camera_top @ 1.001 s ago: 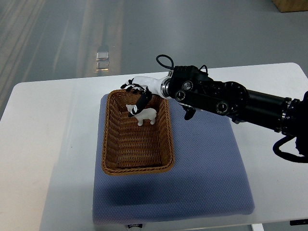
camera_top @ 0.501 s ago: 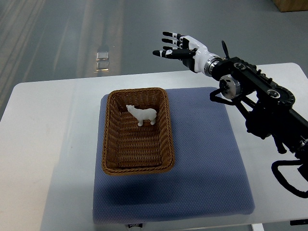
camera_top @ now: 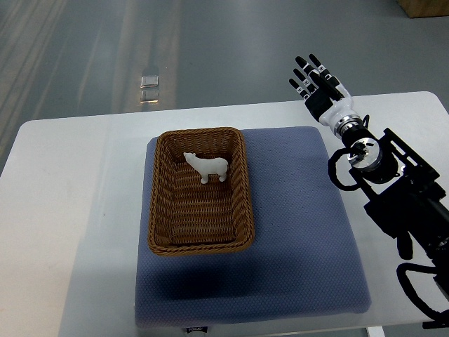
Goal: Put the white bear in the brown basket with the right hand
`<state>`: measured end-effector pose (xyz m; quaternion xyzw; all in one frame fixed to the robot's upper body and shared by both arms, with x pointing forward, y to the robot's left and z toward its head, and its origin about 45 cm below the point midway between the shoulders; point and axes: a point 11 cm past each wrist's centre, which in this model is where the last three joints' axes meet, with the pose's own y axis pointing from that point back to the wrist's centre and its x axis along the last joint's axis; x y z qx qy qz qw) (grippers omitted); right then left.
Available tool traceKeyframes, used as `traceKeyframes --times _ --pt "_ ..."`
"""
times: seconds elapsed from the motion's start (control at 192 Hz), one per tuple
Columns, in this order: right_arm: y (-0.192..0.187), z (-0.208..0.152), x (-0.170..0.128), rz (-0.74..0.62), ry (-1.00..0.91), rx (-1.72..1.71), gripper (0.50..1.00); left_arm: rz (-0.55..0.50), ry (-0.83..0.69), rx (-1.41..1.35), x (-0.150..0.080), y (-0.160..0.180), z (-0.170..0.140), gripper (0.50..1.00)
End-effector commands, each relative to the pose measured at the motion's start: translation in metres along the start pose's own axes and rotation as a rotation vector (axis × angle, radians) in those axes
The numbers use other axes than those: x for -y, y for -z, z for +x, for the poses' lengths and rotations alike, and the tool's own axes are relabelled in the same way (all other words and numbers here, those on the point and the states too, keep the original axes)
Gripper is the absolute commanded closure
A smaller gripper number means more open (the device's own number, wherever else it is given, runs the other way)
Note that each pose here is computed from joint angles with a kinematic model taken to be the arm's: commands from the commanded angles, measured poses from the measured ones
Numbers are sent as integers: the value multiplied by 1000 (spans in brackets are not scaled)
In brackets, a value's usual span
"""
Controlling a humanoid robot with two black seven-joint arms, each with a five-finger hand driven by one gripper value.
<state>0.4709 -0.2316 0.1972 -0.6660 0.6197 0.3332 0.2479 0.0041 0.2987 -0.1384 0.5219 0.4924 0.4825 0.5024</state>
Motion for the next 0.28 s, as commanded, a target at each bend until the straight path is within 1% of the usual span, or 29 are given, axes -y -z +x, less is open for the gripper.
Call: traceKeyframes --times 0.0,0.271 --pt "-2 1 -2 24 1 46 576 0 0 1 0 0 0 500" --pt "-8 2 -5 16 27 60 576 0 1 1 0 0 -1 500"
